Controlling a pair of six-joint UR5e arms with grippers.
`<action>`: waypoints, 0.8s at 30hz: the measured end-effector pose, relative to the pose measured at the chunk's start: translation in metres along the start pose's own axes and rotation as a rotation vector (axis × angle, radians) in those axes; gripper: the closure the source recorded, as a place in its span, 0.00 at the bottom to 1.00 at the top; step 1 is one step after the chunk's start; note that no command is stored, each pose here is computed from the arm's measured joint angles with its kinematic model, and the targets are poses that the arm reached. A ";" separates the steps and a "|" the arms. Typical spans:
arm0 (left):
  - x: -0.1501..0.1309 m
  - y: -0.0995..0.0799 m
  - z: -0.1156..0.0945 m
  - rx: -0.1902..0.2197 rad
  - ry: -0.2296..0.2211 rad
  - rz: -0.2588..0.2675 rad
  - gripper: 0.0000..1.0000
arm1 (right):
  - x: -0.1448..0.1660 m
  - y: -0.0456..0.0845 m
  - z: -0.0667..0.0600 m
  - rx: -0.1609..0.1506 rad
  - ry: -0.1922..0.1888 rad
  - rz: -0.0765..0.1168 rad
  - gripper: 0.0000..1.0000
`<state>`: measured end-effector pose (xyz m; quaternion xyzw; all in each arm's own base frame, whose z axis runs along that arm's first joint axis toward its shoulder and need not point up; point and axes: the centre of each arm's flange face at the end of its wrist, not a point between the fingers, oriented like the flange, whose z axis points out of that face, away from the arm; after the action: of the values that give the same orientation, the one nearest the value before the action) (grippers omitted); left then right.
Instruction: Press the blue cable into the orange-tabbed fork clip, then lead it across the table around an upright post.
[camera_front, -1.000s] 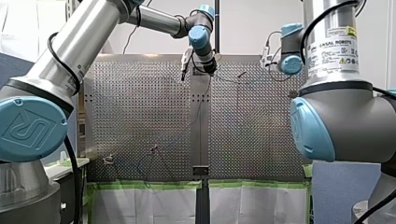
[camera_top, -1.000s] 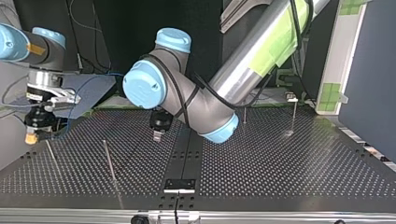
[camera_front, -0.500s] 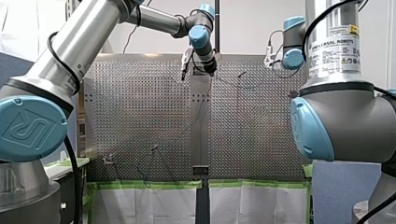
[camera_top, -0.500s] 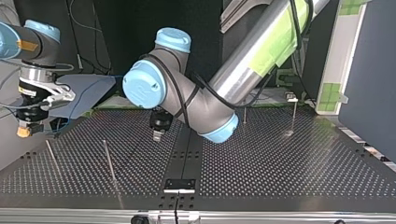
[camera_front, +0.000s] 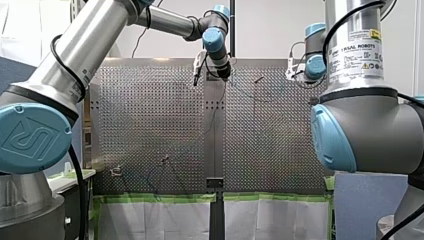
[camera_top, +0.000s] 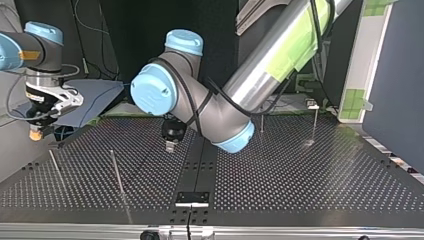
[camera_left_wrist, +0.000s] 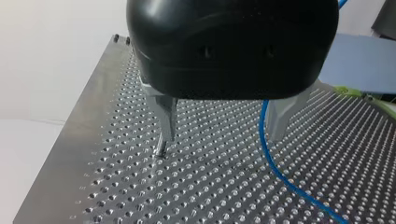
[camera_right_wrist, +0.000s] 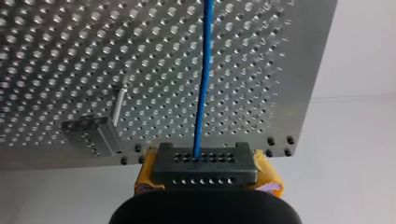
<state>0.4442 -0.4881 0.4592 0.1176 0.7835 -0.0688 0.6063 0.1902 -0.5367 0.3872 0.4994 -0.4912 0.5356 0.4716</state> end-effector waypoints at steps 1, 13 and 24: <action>0.000 0.000 0.000 -0.006 -0.002 -0.003 0.06 | 0.000 0.000 -0.001 0.004 -0.007 0.000 1.00; 0.001 0.002 -0.006 -0.083 -0.008 -0.077 0.06 | 0.000 -0.006 0.000 0.079 -0.091 0.019 1.00; 0.005 -0.007 -0.016 -0.075 0.019 -0.058 0.06 | -0.005 -0.015 0.018 0.159 -0.172 0.074 1.00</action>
<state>0.4258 -0.4907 0.4585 0.0725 0.7944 -0.0558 0.6005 0.2065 -0.5536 0.3833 0.5606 -0.5040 0.5452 0.3667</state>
